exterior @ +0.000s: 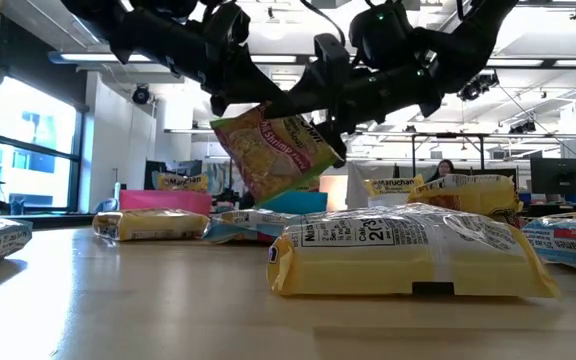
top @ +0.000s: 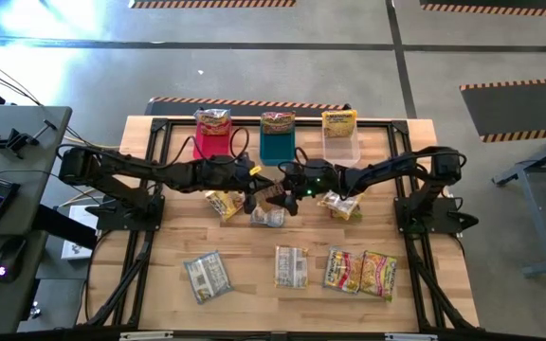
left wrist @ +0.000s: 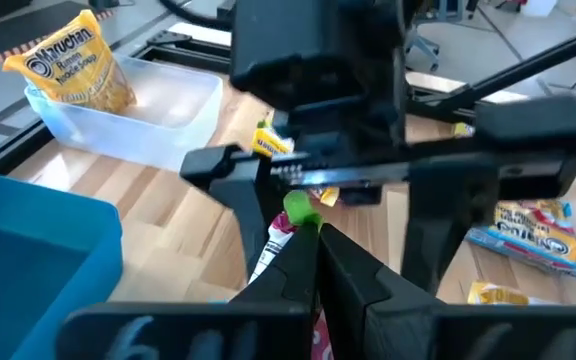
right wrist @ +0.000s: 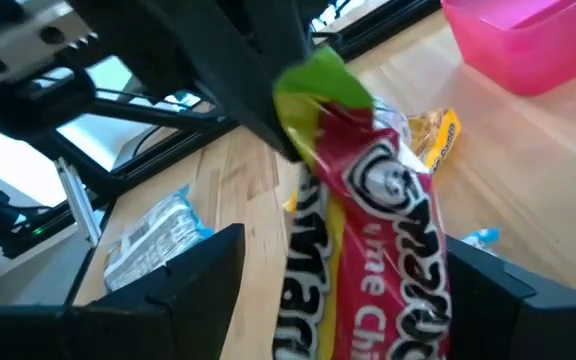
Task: Sort Maruchan noodles
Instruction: Put the bottom left green noodle pack into the blue bin
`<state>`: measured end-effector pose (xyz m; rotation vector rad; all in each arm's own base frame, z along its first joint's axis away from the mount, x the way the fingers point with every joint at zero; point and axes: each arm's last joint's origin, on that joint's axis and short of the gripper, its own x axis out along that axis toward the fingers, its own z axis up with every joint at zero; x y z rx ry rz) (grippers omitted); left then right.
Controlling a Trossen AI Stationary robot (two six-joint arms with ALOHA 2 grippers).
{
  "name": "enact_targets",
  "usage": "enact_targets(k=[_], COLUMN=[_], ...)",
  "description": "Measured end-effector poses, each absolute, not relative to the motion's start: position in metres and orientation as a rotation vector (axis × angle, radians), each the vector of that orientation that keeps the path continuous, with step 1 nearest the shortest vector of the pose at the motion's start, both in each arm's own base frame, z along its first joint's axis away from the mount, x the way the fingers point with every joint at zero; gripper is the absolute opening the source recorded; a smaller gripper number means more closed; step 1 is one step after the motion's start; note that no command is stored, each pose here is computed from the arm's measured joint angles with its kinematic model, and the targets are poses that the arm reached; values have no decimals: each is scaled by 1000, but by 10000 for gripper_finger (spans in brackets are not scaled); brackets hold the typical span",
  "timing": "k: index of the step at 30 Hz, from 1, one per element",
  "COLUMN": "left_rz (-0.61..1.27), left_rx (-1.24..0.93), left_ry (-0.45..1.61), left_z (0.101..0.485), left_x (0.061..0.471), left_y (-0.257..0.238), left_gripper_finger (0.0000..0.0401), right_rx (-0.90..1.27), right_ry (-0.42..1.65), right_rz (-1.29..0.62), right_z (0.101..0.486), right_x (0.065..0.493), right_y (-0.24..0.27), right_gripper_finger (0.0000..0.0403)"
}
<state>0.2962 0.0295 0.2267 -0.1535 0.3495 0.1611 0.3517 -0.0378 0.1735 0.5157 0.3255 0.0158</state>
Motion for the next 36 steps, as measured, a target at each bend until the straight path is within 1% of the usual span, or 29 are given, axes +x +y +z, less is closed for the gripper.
enact_targets(k=[5,14,17,23,27,31,34,36], left_rz=[167,161,156,167,169,143,147,157], left_rx=[-163,-158,-146,-110,-74,-124,-165,-180], left_ry=[339,336,327,329,265,158,62,0], left_z=[228,228,231,246,263,248,228,216], left_x=[296,296,295,280,262,239,222,212], left_y=[32,32,32,35,40,46,50,53], left_gripper_finger=[0,1,9,44,62,59,45,35], right_rx=[511,448,432,411,400,362,260,156], right_ry=[327,308,295,296,276,333,449,546], right_rz=[14,30,55,89,110,72,40,13], right_z=[169,171,172,174,182,199,225,246], right_x=[353,354,354,354,351,348,352,355], right_y=[-38,-38,-38,-37,-44,-65,-85,-99], right_gripper_finger=[239,143,121,113,112,111,110,110])
